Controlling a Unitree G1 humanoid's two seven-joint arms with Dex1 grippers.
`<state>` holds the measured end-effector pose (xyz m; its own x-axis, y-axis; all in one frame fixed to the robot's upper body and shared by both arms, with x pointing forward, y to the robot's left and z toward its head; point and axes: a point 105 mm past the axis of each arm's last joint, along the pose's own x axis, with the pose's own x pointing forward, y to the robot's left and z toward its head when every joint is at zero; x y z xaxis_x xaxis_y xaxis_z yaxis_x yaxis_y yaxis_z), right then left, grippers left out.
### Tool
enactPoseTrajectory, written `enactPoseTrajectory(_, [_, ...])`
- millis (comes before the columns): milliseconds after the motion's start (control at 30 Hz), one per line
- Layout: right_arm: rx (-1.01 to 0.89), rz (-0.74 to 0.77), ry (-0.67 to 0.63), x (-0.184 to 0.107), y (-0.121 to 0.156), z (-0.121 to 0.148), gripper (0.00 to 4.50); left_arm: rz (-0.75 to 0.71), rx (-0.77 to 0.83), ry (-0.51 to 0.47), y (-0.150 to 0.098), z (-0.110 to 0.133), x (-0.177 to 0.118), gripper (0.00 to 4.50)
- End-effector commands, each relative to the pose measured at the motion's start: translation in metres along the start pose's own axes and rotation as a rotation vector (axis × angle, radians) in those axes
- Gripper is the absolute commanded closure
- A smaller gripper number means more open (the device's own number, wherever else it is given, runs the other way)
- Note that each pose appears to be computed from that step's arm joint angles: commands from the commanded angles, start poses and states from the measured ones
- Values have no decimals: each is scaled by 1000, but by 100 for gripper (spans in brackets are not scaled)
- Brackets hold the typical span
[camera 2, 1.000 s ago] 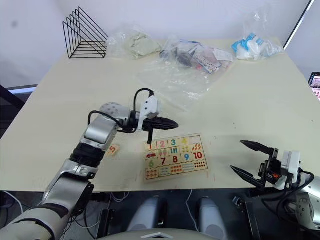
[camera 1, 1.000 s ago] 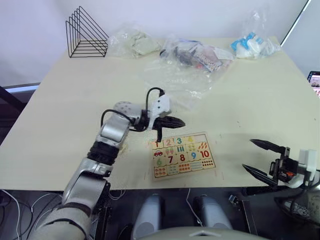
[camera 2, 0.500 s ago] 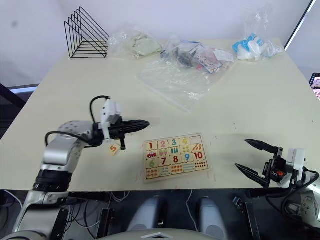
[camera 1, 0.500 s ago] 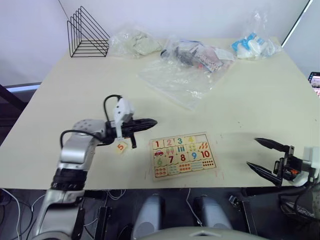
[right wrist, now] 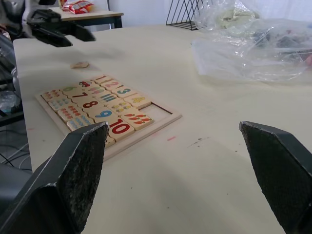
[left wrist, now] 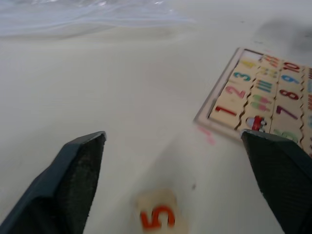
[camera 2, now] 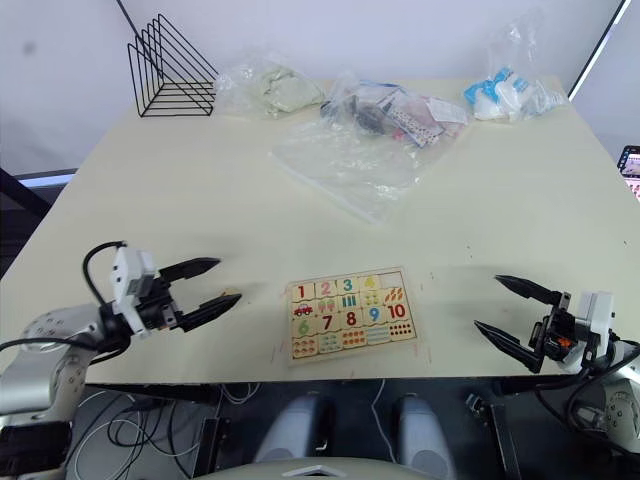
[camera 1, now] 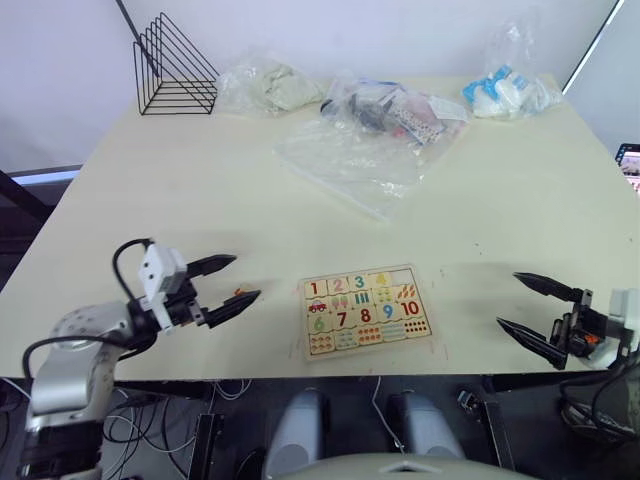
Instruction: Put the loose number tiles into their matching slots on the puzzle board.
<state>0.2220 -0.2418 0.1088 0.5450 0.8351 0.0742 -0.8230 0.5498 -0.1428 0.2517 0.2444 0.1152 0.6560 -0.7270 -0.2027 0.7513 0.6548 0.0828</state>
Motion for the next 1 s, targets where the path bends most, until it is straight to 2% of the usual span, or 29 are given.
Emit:
enactPoseTrajectory(33, [-40, -20, -4, -5, -7, 11, 0, 44, 58, -39, -2, 7, -15, 4])
enactPoseTrajectory(333, [-11, -43, 50, -21, -7, 5, 0, 165, 36, -33, -10, -20, -45, 4])
enactPoseTrajectory(733, [9, -74, 87, -39, -6, -1, 0, 253, 5, -29, -23, -34, -64, 4])
enactPoseTrajectory(1000, [17, -58, 97, -43, -4, -5, 0, 242, 7, -20, -25, -36, -66, 4])
